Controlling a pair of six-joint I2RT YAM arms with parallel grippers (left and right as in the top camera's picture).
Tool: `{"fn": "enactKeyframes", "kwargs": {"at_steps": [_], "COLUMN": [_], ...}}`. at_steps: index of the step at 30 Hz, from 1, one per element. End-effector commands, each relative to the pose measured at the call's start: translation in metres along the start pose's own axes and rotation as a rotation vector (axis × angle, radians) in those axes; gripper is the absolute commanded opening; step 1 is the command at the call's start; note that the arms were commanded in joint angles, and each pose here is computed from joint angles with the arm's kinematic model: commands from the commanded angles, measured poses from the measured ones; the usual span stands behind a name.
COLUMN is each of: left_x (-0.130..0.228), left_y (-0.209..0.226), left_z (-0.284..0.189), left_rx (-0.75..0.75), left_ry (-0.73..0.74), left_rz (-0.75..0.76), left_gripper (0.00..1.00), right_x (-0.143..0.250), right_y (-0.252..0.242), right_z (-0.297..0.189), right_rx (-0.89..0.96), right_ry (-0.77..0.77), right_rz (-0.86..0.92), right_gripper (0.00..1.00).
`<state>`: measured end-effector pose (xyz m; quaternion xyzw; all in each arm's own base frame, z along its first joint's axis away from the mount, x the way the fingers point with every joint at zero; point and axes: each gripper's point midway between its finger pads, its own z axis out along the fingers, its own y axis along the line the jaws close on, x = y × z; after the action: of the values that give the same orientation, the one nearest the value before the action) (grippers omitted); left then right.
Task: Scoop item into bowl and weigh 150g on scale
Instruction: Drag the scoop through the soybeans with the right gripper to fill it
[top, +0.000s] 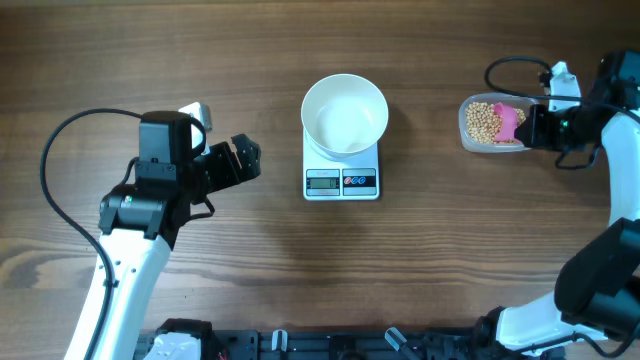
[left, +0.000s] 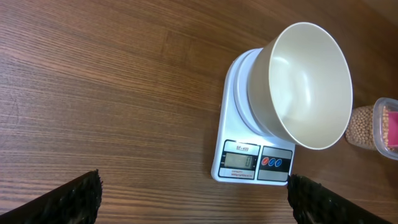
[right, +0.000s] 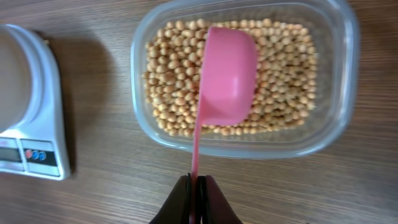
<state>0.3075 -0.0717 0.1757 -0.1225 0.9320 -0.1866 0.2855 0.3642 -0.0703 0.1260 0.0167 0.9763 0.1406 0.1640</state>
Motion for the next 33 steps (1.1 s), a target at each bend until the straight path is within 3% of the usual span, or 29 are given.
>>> {"fn": "enactKeyframes", "kwargs": {"at_steps": [1, 33], "left_x": [-0.002, -0.002], "left_y": [-0.001, -0.001], "left_z": [-0.001, -0.001], "left_rx": [0.01, 0.01], "left_ry": [-0.001, -0.001], "left_rz": [0.001, 0.0], "left_gripper": [1.0, 1.0], "right_x": [0.003, -0.001], "right_y": [0.019, 0.006], "right_z": [0.012, -0.003], "right_rx": [-0.133, -0.277], "right_ry": [0.015, -0.068], "right_rz": [-0.008, 0.11], "right_gripper": [0.04, 0.04]}}
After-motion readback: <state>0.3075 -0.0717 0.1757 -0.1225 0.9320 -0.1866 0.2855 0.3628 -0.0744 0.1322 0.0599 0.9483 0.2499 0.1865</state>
